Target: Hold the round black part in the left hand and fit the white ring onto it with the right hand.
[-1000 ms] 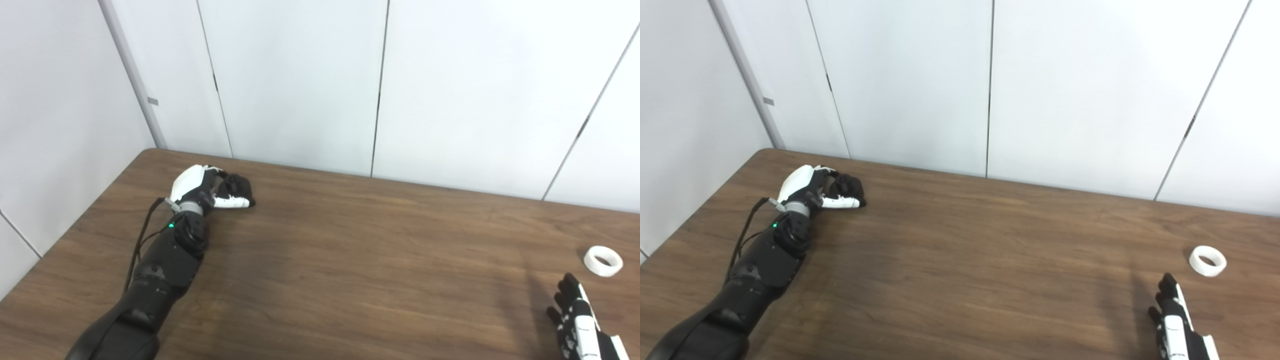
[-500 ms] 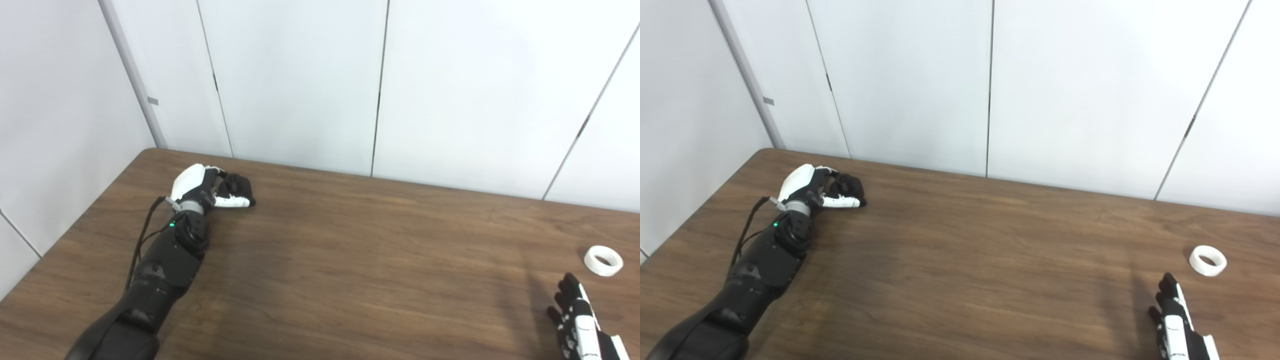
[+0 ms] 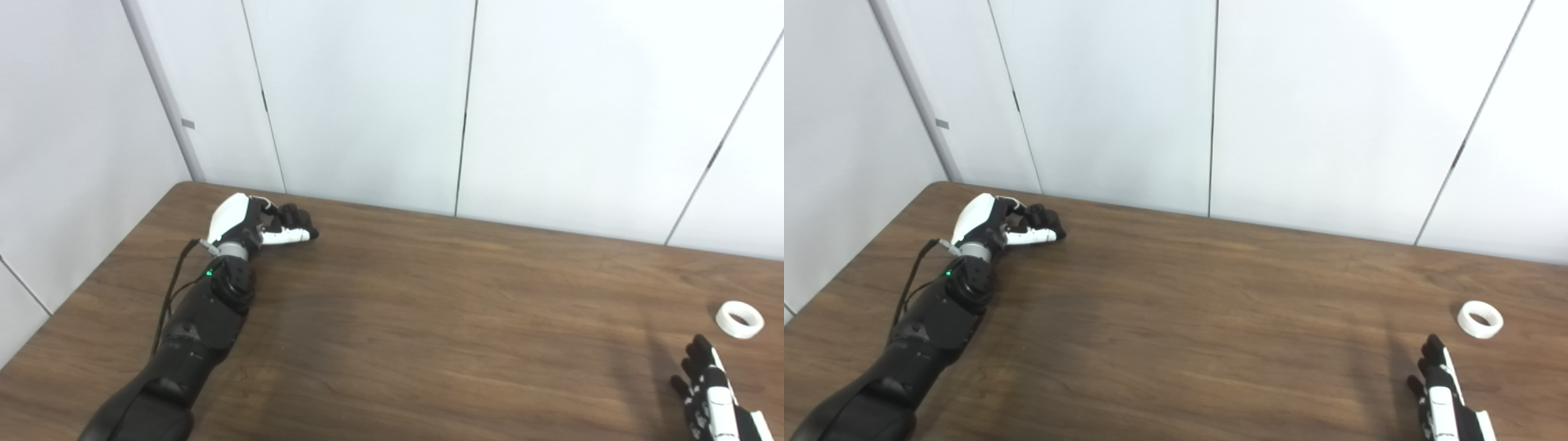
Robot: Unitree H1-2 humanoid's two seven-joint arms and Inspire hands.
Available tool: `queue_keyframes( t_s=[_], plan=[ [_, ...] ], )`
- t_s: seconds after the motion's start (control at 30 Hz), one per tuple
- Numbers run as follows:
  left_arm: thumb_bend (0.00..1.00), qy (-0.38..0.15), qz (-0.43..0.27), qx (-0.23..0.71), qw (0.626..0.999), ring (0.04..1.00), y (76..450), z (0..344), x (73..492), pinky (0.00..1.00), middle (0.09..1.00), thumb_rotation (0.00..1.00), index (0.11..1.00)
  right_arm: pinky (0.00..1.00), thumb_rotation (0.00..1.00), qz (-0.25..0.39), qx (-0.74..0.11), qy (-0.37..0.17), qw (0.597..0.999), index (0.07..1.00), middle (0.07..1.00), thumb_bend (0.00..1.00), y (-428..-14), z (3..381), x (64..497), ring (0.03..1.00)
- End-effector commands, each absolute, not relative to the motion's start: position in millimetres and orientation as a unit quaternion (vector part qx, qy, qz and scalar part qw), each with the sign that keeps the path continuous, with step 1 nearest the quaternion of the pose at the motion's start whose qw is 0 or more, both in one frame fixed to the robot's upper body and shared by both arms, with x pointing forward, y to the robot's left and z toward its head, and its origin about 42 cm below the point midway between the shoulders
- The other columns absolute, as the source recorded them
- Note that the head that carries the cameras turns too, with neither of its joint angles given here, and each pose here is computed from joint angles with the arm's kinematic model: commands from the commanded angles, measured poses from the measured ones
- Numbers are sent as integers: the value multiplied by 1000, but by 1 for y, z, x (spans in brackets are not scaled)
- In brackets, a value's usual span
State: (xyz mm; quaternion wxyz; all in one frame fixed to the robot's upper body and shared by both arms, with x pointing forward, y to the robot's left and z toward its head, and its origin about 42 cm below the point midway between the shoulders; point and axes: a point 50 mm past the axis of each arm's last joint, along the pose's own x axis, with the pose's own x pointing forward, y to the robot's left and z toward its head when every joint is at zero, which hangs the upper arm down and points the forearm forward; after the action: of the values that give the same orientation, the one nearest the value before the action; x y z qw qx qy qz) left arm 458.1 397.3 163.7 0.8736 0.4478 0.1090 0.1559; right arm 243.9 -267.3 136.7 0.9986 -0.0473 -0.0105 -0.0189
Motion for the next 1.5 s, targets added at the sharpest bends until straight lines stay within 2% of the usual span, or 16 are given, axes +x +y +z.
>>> queue_keyframes(
  t_s=[0.0,0.23,0.4,0.57,0.87,0.9,0.93,1.0,1.17,1.47],
  plan=[
    [524,79,170,461,867,841,405,189,467,815,756,52,483,1000,1000,-20,-48,-27,998,1000,1000,393,-270,144,247,1000],
    [524,77,166,465,866,828,405,190,464,802,747,53,484,1000,1000,-21,-51,-26,998,1000,1000,399,-270,142,247,1000],
    [525,34,156,456,876,837,393,198,453,820,747,53,483,1000,1000,-18,-47,-30,998,1000,1000,408,-269,141,248,1000],
    [525,-14,133,453,881,890,361,215,434,867,764,54,483,1000,1000,-17,-45,-27,998,1000,1000,430,-267,140,250,1000],
    [525,-61,85,433,896,911,308,223,400,857,791,58,484,1000,1000,-13,-44,-31,998,1000,1000,433,-263,143,249,1000],
    [525,-73,75,437,894,912,301,223,394,859,793,58,484,1000,1000,-13,-44,-33,998,1000,1000,435,-263,144,250,1000],
    [525,-82,68,438,893,906,294,221,389,942,794,59,484,1000,1000,-13,-44,-34,998,1000,1000,435,-263,145,250,1000],
    [525,-93,57,437,893,902,285,219,380,985,797,59,484,1000,1000,-14,-44,-37,998,1000,1000,433,-262,145,250,1000],
    [525,-111,24,438,892,897,253,208,355,1000,804,58,484,1000,1000,-21,-51,-39,998,1000,994,490,-262,148,253,1000],
    [525,-135,-36,437,888,914,205,188,320,1000,812,57,483,1000,1000,-27,-58,-43,997,998,975,523,-262,157,255,1000]
  ],
)
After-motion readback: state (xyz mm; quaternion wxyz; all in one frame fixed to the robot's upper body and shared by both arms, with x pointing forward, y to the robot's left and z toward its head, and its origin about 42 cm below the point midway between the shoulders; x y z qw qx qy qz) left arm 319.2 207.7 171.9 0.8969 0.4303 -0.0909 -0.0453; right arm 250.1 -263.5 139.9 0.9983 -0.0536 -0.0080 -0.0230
